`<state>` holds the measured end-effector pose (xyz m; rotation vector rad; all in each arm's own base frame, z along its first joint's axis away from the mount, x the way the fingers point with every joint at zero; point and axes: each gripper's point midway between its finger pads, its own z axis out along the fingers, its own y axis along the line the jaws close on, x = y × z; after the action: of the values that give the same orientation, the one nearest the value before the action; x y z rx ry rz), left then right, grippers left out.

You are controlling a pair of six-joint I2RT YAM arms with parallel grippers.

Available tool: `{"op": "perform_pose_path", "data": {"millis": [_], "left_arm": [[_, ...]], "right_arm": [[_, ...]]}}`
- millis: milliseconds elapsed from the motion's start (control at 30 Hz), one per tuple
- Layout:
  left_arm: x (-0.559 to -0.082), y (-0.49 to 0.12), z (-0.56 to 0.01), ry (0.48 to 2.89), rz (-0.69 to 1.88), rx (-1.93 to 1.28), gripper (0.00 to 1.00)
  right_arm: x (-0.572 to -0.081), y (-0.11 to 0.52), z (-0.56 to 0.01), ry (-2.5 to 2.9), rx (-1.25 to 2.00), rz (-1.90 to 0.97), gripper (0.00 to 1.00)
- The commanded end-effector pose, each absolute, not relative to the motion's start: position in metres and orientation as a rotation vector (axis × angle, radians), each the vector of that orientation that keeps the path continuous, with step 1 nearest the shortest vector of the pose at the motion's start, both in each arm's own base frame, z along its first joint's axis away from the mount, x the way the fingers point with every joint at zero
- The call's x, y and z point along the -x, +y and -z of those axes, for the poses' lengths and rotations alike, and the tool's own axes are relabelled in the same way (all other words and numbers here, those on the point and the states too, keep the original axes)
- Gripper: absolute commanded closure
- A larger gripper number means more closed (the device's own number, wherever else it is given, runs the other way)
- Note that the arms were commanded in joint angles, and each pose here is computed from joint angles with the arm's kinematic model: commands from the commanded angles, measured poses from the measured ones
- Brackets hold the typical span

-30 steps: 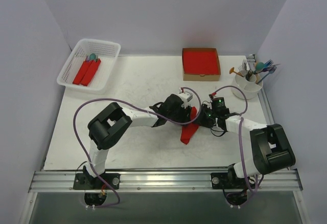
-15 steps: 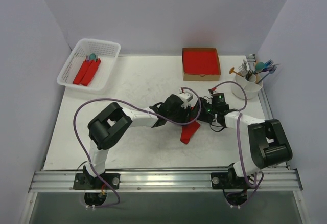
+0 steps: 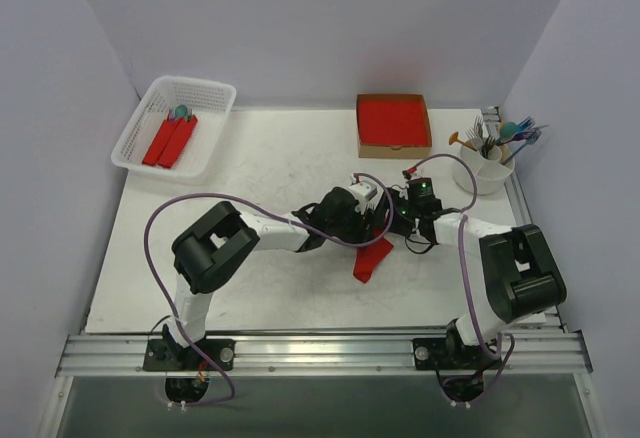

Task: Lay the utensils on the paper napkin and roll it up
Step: Roll the napkin at the center of the board.

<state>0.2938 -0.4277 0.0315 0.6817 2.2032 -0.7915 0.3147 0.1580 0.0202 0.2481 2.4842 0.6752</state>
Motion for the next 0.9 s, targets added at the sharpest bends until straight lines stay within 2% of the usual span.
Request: {"op": "perform_pose_path", "data": {"millis": [0, 133, 433, 733, 767, 833, 867], "left_arm": [[-0.276, -0.416, -0.007, 2.284, 0.768, -0.721, 0.40], [-0.273, -0.416, -0.006, 2.280, 0.782, -0.718, 0.37], [-0.272, -0.416, -0.005, 2.273, 0.798, -0.716, 0.36], [-0.273, -0.415, -0.005, 2.273, 0.805, -0.708, 0.35], [-0.274, -0.414, -0.008, 2.268, 0.806, -0.707, 0.35], [-0.276, -0.414, -0.011, 2.263, 0.810, -0.702, 0.35], [-0.279, -0.413, -0.014, 2.260, 0.812, -0.694, 0.35]], "right_arm": [[-0.284, 0.146, 0.013, 2.651, -0.267, -0.530, 0.47], [-0.274, 0.148, 0.022, 2.677, -0.269, -0.505, 0.48], [-0.266, 0.153, 0.033, 2.696, -0.293, -0.520, 0.61], [-0.262, 0.154, 0.038, 2.709, -0.307, -0.514, 0.85], [-0.261, 0.154, 0.039, 2.710, -0.311, -0.514, 0.90], [-0.261, 0.154, 0.039, 2.710, -0.313, -0.516, 0.92], [-0.261, 0.154, 0.039, 2.709, -0.313, -0.515, 0.97]]}}
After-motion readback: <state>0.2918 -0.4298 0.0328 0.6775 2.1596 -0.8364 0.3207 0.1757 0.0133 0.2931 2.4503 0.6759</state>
